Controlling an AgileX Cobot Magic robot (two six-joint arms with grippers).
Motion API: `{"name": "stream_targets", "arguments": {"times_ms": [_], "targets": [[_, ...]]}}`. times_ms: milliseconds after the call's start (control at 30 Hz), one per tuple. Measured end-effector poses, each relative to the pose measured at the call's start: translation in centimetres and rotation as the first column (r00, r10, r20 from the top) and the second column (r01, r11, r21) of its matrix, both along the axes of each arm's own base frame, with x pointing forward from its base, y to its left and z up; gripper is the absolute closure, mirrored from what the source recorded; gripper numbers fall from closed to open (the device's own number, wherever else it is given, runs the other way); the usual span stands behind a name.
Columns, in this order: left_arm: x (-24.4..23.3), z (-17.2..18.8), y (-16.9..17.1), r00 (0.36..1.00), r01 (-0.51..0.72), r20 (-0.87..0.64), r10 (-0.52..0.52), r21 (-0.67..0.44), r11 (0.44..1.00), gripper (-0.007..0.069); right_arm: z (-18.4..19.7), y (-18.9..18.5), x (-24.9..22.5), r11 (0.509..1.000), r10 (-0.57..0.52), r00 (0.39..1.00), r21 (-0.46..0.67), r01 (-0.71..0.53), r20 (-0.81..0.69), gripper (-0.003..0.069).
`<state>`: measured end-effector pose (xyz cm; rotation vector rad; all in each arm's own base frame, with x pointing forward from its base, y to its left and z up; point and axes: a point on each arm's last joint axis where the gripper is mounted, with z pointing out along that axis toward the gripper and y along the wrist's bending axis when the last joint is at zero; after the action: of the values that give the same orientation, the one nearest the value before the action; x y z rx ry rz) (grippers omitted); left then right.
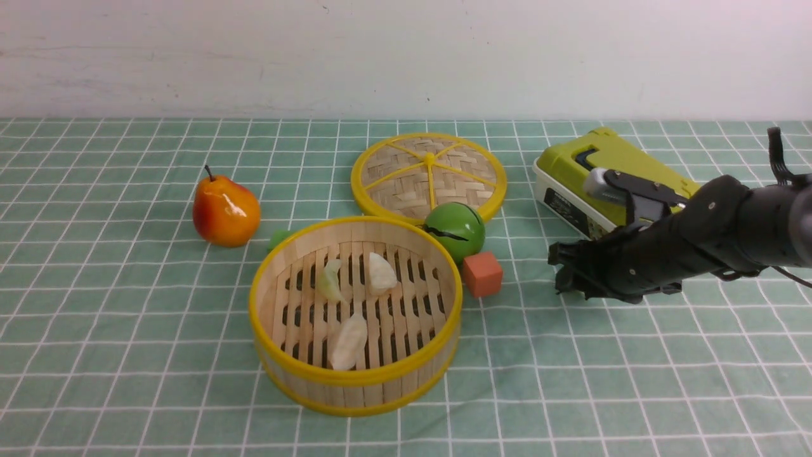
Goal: Put the dumplings into the steamer on the table with the blue tablecloth.
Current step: 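Place the dumpling in the bamboo steamer basket with the right gripper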
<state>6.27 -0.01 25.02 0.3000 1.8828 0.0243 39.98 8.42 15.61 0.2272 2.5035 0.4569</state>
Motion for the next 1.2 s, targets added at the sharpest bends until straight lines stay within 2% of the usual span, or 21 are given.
{"name": "stream_targets", "arguments": {"times_ms": [100,367,600,733,833,967,1033,1133,1200], "targets": [[0.0,0.0,0.0,1.000,0.001,0.001,-0.001,0.000,1.000,0.0580,0.6,0.0,-0.2,1.000,0.024,1.000,-0.007,-0.024,0.004,0.0407],[0.0,0.0,0.0,1.000,0.001,0.001,-0.001,-0.001,1.000,0.0575,4.3,0.0,-1.3,0.987,0.146,0.987,-0.083,-0.139,0.073,0.0407],[0.0,0.0,0.0,1.000,0.001,0.001,-0.001,-0.001,1.000,0.0568,4.8,0.0,-1.9,0.972,0.209,0.977,-0.123,-0.202,0.047,0.0407],[0.0,0.0,0.0,1.000,0.002,0.002,-0.002,-0.001,1.000,0.0568,5.1,0.1,-2.3,0.967,0.230,0.973,-0.116,-0.226,0.022,0.0407],[0.0,0.0,0.0,1.000,0.002,0.003,-0.002,-0.001,1.000,0.0566,6.8,0.5,-3.1,0.964,0.249,0.967,-0.109,-0.242,0.050,0.0407],[0.0,0.0,0.0,1.000,0.003,0.004,-0.003,-0.001,1.000,0.0564,10.5,2.1,-4.7,0.955,0.290,0.945,-0.102,-0.277,0.152,0.0407],[0.0,0.0,0.0,1.000,0.003,0.004,-0.003,-0.001,1.000,0.0562,12.1,4.1,-5.9,0.939,0.343,0.917,-0.092,-0.331,0.202,0.0407],[0.0,0.0,0.0,1.000,0.003,0.004,-0.003,-0.001,1.000,0.0562,12.7,6.4,-7.0,0.919,0.395,0.891,-0.080,-0.387,0.222,0.0407],[0.0,0.0,0.0,1.000,0.003,0.004,-0.003,-0.001,1.000,0.0562,12.2,9.5,-8.2,0.879,0.475,0.850,-0.077,-0.470,0.229,0.0407]]}}
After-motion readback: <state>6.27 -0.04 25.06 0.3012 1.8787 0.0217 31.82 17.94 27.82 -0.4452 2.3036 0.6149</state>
